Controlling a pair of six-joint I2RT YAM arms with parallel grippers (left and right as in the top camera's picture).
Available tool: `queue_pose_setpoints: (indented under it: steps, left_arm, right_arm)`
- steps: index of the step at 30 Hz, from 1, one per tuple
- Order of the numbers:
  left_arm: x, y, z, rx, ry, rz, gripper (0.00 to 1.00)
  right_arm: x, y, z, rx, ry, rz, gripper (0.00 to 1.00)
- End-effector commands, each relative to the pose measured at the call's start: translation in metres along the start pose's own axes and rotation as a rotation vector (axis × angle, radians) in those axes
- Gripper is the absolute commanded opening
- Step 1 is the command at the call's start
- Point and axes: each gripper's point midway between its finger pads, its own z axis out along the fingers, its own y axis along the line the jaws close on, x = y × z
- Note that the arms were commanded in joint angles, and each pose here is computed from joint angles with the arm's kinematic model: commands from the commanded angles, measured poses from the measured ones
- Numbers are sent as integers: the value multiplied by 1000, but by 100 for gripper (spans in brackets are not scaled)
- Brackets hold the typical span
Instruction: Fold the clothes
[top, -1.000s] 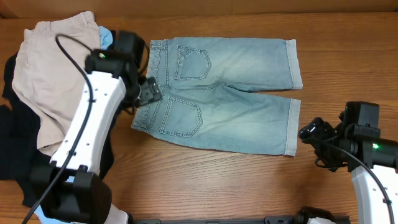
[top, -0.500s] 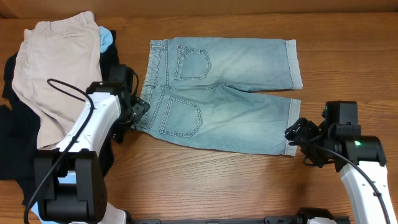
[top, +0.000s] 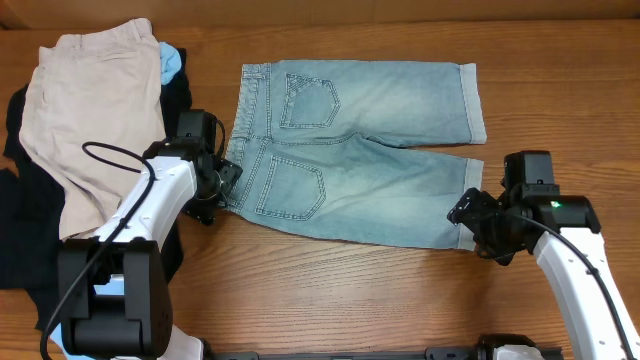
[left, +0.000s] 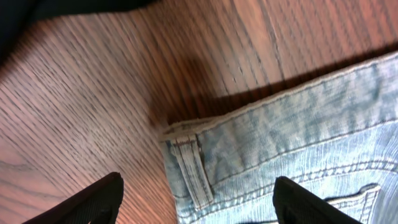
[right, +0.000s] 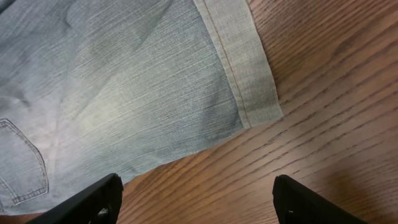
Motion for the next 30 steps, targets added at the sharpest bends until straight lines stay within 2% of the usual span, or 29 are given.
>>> queue_pose_setpoints:
  steps: [1,16,21,25,27,30]
  left_arm:
    - [8,5,3,-10,32,-14,76]
    - [12,2,40,-39,78,-16,51]
    - [13,3,46,-49,83,-16,33]
    - [12,2,47,-45,81,-16,9]
    - [12,2,47,-47,82,-16,4]
    - [13,3,46,-52,84,-17,4]
  right_arm:
    - [1,-1,3,10,4,0,81]
    - [1,-1,3,10,4,0,81]
    - [3,-2,3,15,10,2,78]
    - [6,-7,9,23,20,17,70]
    - [10,-11,17,28,27,36,69]
    - [13,-17,29,35,34,38,68]
